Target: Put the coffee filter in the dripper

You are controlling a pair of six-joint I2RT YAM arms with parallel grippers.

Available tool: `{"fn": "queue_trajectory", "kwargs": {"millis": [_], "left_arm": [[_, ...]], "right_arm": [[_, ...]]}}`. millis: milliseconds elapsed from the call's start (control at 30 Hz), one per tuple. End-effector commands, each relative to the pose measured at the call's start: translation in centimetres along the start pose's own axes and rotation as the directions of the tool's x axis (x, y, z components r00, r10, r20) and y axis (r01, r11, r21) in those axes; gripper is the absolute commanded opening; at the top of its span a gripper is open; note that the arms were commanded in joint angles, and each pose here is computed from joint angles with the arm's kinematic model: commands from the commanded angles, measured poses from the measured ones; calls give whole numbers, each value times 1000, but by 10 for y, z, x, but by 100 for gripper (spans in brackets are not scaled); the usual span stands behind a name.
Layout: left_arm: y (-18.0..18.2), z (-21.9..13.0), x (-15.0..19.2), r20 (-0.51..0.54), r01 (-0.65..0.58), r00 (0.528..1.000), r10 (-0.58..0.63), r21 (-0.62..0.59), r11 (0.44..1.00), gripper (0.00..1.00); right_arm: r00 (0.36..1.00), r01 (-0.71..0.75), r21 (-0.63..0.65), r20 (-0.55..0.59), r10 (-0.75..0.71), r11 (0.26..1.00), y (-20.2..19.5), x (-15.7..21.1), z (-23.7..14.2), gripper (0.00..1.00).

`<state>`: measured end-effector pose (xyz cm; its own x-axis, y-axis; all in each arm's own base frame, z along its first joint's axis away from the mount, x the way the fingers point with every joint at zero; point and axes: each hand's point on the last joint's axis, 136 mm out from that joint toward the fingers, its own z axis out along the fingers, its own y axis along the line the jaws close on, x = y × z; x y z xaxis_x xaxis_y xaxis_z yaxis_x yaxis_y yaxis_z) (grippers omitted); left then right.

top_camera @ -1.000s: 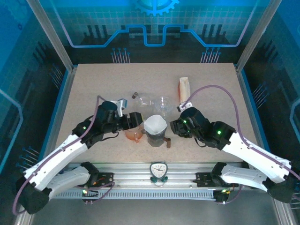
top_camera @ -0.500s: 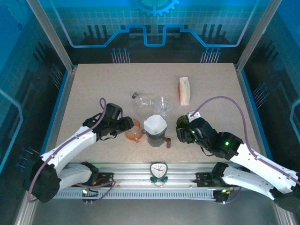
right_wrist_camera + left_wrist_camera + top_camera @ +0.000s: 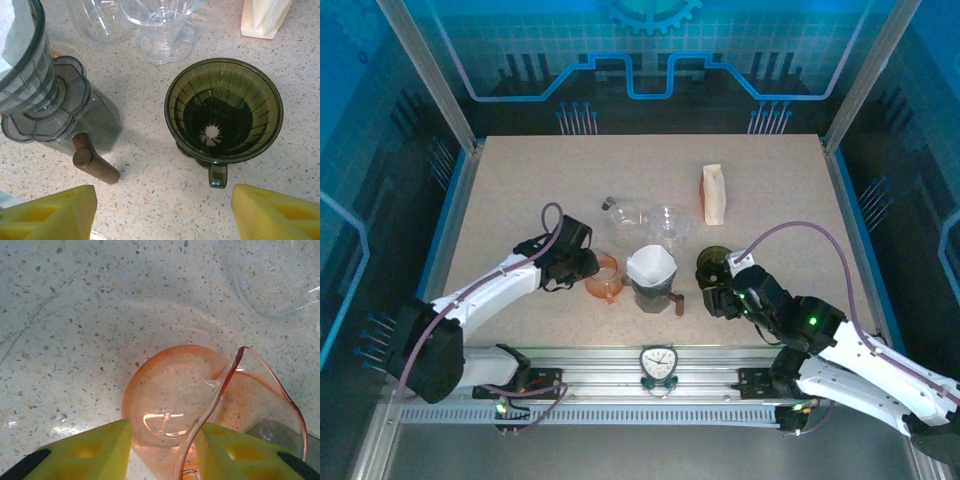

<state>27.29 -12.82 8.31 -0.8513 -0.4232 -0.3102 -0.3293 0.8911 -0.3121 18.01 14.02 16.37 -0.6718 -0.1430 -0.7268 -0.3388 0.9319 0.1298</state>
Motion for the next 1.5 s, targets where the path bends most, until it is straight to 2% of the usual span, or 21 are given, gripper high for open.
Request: {"fn": "queue_trajectory", "kwargs": {"millis": [0, 267, 367, 533, 833, 1133, 1467], "left_arm": [[6, -4, -5, 1, -24, 1000, 24, -48, 999, 36], [12, -11, 7, -65, -63, 996, 58, -71, 996, 24], [17, -9, 13, -98, -71, 993, 62, -91, 993, 23], [21, -5, 24, -150, -71, 987, 56, -98, 993, 17], [23, -9, 32, -179, -67, 983, 50, -89, 994, 1], [25, -25, 33, -175, -72, 983, 57, -84, 994, 0], [29, -40, 53, -222, -25, 975, 15, -41, 999, 0]], "right_arm": [[1000, 0, -33, 16, 0, 999, 4, 3, 1, 74], [996, 53, -86, -61, -58, 995, 19, 21, 24, 75], [996, 54, -84, -61, -59, 995, 19, 27, 32, 75], [993, 82, -153, -69, -94, 985, 31, 36, 40, 79], [985, 126, -278, -75, -153, 952, 58, 43, 64, 71], [982, 150, -316, -60, -177, 937, 72, 42, 83, 69], [981, 170, -313, -38, -192, 934, 75, 45, 102, 69]]}}
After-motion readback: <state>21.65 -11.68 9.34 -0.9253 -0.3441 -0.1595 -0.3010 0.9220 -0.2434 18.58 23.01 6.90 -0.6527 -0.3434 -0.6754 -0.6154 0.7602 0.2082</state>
